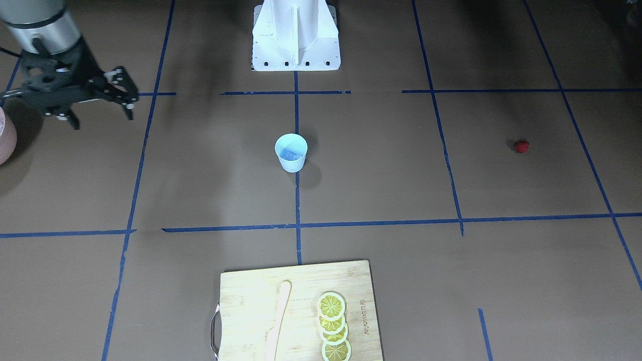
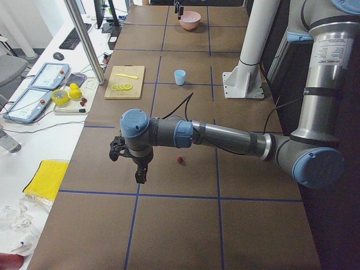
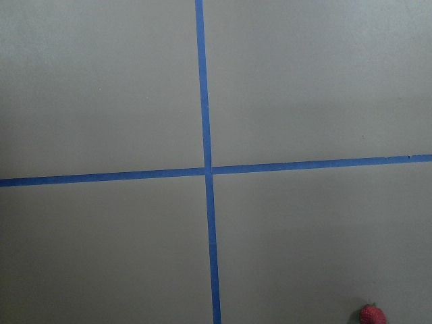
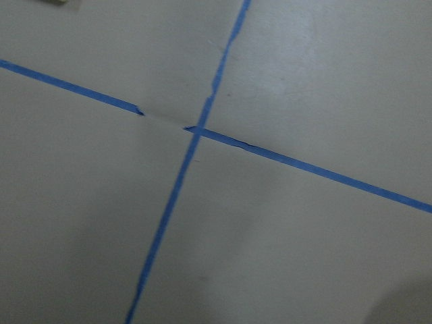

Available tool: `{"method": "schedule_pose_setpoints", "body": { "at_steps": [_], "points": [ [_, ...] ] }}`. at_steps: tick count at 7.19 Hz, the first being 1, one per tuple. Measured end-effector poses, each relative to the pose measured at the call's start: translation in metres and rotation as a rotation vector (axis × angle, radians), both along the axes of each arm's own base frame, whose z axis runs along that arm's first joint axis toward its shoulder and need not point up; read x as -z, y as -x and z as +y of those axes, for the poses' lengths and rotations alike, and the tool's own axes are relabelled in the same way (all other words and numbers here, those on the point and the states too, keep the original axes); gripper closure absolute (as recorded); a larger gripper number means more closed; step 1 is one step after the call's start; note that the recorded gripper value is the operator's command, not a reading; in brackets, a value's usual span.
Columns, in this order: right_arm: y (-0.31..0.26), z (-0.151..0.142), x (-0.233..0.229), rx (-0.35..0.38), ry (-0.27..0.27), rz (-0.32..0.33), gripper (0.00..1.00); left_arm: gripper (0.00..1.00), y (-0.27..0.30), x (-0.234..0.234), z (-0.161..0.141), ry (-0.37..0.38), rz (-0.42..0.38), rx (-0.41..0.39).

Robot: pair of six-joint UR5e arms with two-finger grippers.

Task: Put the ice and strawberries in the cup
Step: 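Move the right gripper back toward the pink ice bowl, then reach the right gripper into the pink bowl and grasp an ice cube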

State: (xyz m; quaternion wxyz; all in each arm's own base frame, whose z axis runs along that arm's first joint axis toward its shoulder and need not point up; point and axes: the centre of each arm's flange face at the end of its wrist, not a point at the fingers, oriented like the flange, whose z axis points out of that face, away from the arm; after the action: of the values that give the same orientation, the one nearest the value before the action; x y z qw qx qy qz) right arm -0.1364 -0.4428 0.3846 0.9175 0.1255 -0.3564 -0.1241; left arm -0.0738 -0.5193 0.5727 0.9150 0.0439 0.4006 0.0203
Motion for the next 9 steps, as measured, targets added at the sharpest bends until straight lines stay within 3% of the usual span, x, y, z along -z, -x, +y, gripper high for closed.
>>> {"method": "schedule_pose_setpoints", "body": {
  "at_steps": [4, 6, 9],
  "points": [
    [-0.105, 0.012, -0.114, 0.113, -0.043, 0.029, 0.01, 0.0, 0.0, 0.0, 0.001, 0.0, 0.0, 0.0],
    [-0.122, 0.025, -0.155, 0.159, -0.046, 0.049, 0.01, 0.0, 0.0, 0.0, 0.001, 0.001, 0.0, 0.001],
    [-0.129, 0.05, -0.22, 0.149, -0.07, 0.042, 0.01, 0.0, 0.0, 0.002, 0.001, -0.004, 0.0, 0.001]
  ]
}}
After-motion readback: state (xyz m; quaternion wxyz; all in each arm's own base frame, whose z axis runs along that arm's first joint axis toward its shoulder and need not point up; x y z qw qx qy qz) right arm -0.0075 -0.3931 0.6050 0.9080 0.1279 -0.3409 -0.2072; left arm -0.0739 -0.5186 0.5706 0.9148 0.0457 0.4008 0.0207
